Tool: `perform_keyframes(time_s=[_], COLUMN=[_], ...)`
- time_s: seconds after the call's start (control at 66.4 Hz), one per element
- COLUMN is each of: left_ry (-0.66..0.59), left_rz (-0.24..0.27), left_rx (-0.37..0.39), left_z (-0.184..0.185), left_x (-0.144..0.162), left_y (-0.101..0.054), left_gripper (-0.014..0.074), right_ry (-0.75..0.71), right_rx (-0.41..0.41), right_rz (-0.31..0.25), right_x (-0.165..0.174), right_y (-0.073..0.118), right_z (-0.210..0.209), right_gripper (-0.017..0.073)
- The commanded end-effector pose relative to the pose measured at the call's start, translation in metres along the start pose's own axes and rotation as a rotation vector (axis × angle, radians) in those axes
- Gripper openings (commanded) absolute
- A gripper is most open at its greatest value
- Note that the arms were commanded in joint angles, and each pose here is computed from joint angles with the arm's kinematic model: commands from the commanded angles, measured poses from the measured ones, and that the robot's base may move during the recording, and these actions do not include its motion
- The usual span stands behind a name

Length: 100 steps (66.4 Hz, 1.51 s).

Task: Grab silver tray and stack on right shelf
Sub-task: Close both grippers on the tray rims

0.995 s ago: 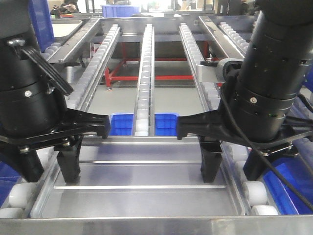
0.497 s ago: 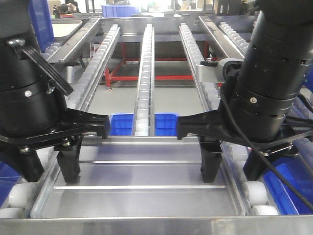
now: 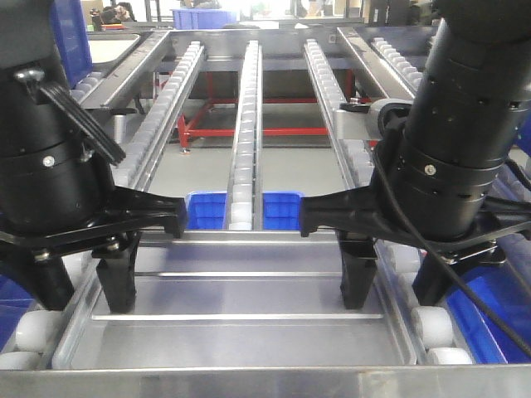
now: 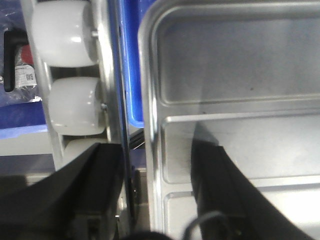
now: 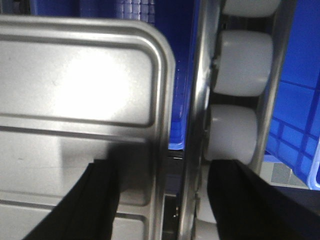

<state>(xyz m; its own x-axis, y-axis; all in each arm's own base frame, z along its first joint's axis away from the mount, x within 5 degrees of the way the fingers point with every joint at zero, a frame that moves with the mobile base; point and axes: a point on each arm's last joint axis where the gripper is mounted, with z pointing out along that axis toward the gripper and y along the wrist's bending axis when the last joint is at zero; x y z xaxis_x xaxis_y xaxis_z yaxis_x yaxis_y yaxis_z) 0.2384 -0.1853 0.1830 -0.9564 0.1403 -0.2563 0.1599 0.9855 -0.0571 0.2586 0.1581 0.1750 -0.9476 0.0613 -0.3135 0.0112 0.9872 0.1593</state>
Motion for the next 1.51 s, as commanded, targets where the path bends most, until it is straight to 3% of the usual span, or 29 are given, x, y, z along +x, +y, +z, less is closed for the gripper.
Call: perform_keyframes(time_s=[0.0,0.558,0.708,0.814,1.01,1.492], left_ry=[-0.062,-0.059,-0.059,-0.059,-0.054,-0.047], left_rz=[0.000,-0.003,-0.003,-0.005,-0.013,-0.015], left_rx=[0.031,0.032,0.032,0.033,0.039,0.035], left_z=[-0.0137,-0.0137,-0.0137,-0.0137,-0.0137,-0.0149], left_x=[-0.0084,-0.0082,-0.0082,-0.0081,-0.0078,-0.0081], left_y=[-0.0029,-0.0031,-0.0031,-0.0031,-0.0037,-0.0037], left_gripper=[0.0244,0.0244,0.0240,0.0154,-0.0109,-0.0101], right_ry=[-0.055,-0.055,-0.055,-0.054,-0.052,-0.064], right_rx=[-0.037,-0.037,-0.037,-0.037,-0.035,-0.043], right_rz=[0.006,0.006,0.006,0.006,0.006,0.007], right_x=[-0.0085,-0.0085,-0.0085,-0.0084,-0.0082,-0.0103], right_y=[0.0041,0.0041,0.0041,0.0040,0.0039,0.0050], right_z=[-0.0093,-0.0093,-0.0093,-0.0093,-0.0093,-0.0147], right_gripper=[0.0496,0.0494,0.0411,0.0312,0.0093,0.0069])
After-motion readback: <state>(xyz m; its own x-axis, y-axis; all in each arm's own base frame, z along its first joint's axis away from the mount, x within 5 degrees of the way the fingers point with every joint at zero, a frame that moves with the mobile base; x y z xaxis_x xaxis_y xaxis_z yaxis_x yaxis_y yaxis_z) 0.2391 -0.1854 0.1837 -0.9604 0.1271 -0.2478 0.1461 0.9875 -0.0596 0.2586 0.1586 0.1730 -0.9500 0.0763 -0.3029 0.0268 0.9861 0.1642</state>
